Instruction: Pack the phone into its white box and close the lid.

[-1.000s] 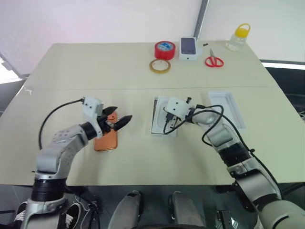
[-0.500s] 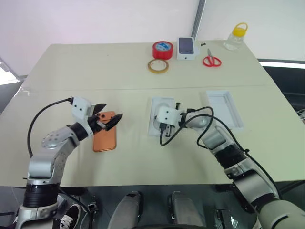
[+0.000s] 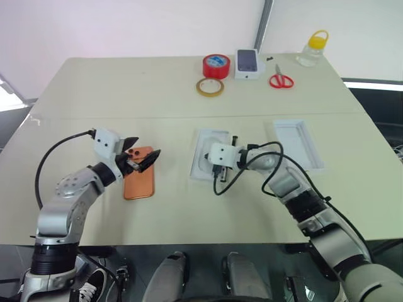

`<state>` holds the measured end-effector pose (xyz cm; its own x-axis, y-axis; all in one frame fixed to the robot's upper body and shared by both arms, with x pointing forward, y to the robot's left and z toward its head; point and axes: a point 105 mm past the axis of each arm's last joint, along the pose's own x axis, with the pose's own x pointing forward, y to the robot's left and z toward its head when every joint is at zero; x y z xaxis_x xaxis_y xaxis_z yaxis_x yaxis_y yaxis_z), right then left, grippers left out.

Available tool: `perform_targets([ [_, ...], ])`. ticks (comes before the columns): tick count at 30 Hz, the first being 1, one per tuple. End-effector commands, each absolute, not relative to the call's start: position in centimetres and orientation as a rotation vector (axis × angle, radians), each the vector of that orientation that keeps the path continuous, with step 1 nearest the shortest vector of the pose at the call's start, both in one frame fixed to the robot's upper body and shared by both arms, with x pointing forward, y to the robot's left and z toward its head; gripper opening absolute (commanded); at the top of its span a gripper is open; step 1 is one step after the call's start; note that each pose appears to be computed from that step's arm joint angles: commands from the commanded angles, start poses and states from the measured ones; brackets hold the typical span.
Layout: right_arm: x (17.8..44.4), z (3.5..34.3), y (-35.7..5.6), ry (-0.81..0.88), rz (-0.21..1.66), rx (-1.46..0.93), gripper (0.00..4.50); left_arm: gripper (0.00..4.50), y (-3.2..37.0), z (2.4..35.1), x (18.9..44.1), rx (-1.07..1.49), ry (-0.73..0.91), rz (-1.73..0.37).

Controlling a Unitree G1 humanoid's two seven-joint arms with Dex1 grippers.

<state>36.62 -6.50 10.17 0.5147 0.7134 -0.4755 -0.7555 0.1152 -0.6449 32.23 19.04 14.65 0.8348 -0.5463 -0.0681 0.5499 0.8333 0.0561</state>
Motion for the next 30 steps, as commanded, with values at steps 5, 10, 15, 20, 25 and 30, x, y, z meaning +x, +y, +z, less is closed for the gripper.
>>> perform_targets([
  [5, 31.8, 9.8, -7.1, 0.055, 1.350, -0.952, 0.04, 4.50, 19.2, 16.2, 32.4, 0.111, -0.008, -0.577],
  [10, 30.9, 9.5, -8.6, 0.072, 1.396, -0.993, 0.04, 4.50, 19.1, 16.2, 32.5, 0.116, -0.009, -0.579],
  [15, 30.8, 10.0, -8.9, 0.047, 1.411, -1.006, 0.04, 4.50, 19.3, 16.2, 32.6, 0.101, -0.003, -0.582],
  [20, 32.1, 12.9, -6.3, -0.049, 1.337, -0.833, 0.04, 4.50, 20.6, 15.9, 32.4, 0.033, 0.054, -0.563],
  [25, 33.5, 15.6, -4.2, -0.116, 1.257, -0.700, 0.04, 4.50, 22.5, 15.4, 31.3, -0.152, 0.162, -0.550],
  [30, 33.4, 15.5, 0.4, -0.155, 1.245, -0.678, 0.04, 4.50, 24.9, 15.0, 29.7, -0.363, 0.278, -0.507],
])
